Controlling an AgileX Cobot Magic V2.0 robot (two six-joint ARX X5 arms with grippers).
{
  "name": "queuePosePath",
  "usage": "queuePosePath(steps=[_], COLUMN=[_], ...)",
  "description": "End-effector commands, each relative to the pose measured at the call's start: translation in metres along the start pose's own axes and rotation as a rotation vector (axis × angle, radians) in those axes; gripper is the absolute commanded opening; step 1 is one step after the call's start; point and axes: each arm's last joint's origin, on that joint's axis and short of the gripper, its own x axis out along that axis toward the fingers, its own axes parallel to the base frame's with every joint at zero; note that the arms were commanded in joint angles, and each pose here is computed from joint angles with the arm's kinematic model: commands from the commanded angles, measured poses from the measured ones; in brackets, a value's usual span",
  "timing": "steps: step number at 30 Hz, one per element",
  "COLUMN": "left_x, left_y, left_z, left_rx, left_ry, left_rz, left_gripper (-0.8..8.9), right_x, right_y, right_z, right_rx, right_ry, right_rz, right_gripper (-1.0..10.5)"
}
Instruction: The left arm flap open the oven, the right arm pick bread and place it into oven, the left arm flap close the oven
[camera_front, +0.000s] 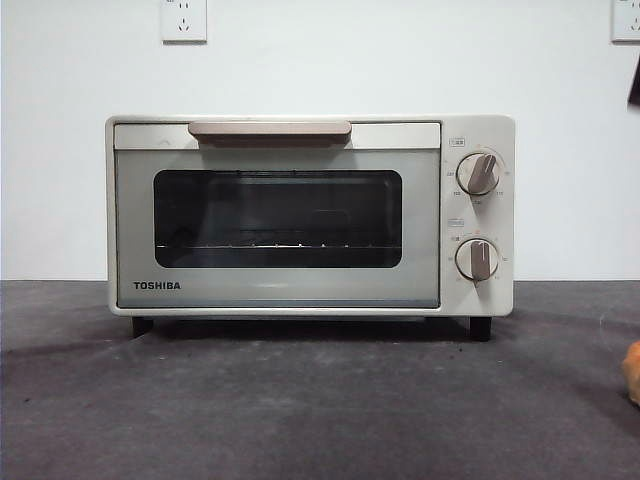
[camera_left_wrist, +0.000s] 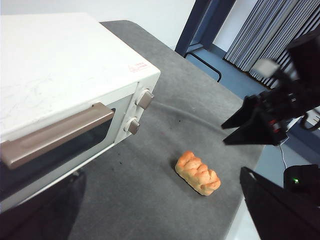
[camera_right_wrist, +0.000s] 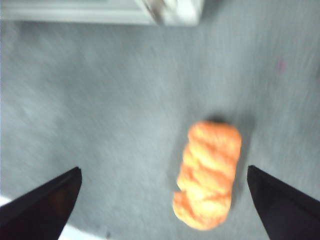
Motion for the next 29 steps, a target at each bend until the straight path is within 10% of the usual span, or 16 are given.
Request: queuePosePath(steps=[1,22,29], left_x=[0.000,0.000,0.000], left_y=[-0.002,-0.002,-0.002], left_z=[0.004,0.003,0.003], left_rx=[0.019,0.017,0.017], left_ry=[0.001,0.004,0.004], left_rz=[-0.008,-0.007,-0.007], left_gripper=[4.96,4.96,4.96], right_x=[0.016,0.121,0.130], right_y=[-0.005,-0.014,-0.012], right_z=[0.000,0.000,-0.002], right_rx=[0.016,0.051,0.017], right_ry=[0.064,0.397,0.426], right_rz=[-0.012,-0.231,-0.283], right_gripper=[5.4,5.4,3.4])
